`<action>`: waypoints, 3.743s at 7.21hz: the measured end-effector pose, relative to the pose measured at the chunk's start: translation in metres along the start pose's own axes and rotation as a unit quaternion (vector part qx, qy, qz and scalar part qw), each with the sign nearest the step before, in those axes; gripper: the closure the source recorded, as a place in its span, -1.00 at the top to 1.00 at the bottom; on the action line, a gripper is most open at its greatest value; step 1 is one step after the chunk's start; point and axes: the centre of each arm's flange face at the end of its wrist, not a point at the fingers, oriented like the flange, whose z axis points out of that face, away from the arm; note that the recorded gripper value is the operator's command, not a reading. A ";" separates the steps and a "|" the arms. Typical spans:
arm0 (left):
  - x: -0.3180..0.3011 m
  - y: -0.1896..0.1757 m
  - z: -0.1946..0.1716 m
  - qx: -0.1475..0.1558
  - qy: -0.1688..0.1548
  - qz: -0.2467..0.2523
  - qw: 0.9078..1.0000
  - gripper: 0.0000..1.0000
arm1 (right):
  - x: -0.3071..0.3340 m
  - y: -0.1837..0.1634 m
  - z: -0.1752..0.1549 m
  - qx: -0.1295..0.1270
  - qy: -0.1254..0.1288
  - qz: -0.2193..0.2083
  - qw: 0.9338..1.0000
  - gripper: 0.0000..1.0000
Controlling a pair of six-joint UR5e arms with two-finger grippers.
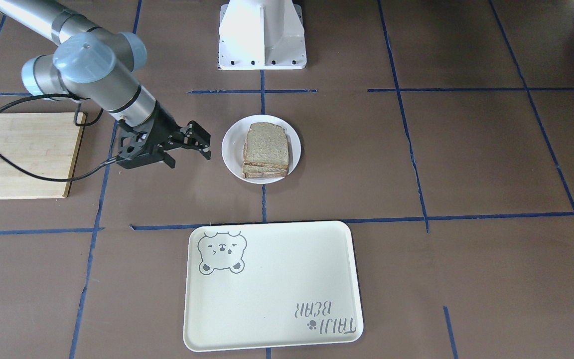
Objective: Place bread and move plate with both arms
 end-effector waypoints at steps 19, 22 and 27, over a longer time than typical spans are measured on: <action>0.474 0.007 0.099 0.126 0.345 -0.076 0.927 1.00 | 0.517 0.106 -0.269 -0.108 0.169 -0.115 0.973 1.00; 0.532 0.023 0.152 0.154 0.430 -0.124 0.881 1.00 | 0.517 0.106 -0.269 -0.108 0.169 -0.114 0.973 1.00; 0.607 0.048 0.193 0.143 0.462 -0.142 0.863 0.24 | 0.517 0.107 -0.269 -0.109 0.169 -0.114 0.973 1.00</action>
